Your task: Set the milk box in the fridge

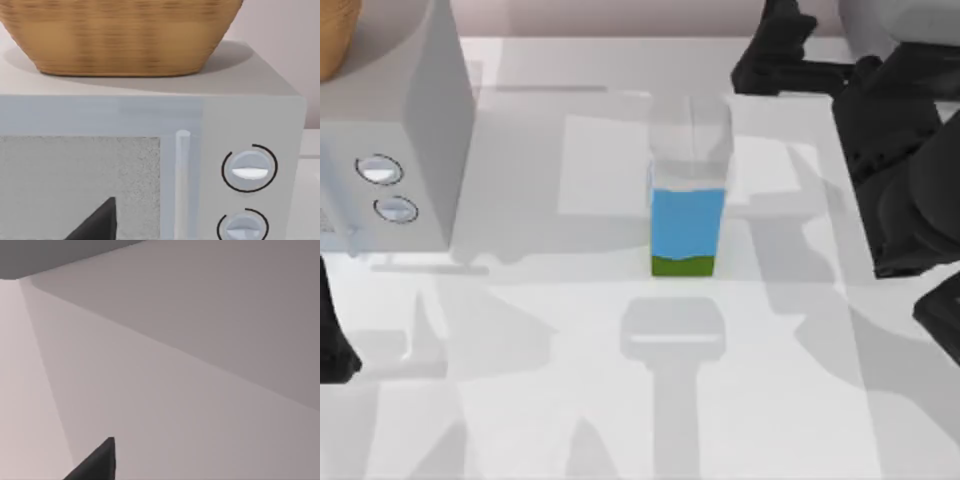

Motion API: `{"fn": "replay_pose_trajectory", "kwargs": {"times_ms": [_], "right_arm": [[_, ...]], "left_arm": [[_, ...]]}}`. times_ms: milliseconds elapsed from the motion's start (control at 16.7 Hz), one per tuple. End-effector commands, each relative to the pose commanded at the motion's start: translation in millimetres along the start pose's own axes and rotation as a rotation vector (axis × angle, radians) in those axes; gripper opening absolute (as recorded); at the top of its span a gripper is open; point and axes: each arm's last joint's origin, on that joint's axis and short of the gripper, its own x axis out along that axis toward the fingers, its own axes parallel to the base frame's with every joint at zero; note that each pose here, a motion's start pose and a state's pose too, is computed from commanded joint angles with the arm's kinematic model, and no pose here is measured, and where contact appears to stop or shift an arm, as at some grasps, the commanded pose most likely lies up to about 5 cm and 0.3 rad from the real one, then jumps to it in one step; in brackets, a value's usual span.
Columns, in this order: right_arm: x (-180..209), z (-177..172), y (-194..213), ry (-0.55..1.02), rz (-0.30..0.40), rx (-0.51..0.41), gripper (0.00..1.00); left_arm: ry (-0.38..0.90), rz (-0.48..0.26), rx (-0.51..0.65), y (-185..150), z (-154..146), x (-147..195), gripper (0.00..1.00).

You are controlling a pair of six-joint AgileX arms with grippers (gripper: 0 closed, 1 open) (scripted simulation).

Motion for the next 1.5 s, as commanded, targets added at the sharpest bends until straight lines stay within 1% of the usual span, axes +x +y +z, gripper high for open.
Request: {"fn": "replay_pose_trajectory", "kwargs": {"times_ms": [120, 240, 420, 600, 780, 1020, 1080, 1260, 1500], "right_arm": [[7, -42, 24, 0.057, -0.029, 0.007, 1.0], [6, -89, 40, 0.126, -0.071, -0.022, 1.0], [-6, -155, 50, 0.233, -0.136, -0.121, 1.0], [-22, -198, 53, 0.299, -0.171, -0.214, 1.0], [-30, -215, 53, 0.327, -0.178, -0.263, 1.0], [-30, -215, 53, 0.327, -0.178, -0.263, 1.0], [-27, -210, 55, 0.311, -0.177, -0.242, 1.0], [-22, -216, 52, 0.326, -0.177, -0.263, 1.0], [1, -224, 47, 0.327, -0.178, -0.263, 1.0]], "left_arm": [[0.0, 0.0, 0.0, 0, 0, 0, 1.0], [0.0, 0.0, 0.0, 0, 0, 0, 1.0], [0.0, 0.0, 0.0, 0, 0, 0, 1.0], [0.0, 0.0, 0.0, 0, 0, 0, 1.0], [0.0, 0.0, 0.0, 0, 0, 0, 1.0], [0.0, 0.0, 0.0, 0, 0, 0, 1.0], [0.0, 0.0, 0.0, 0, 0, 0, 1.0], [0.0, 0.0, 0.0, 0, 0, 0, 1.0], [0.0, 0.0, 0.0, 0, 0, 0, 1.0]]}}
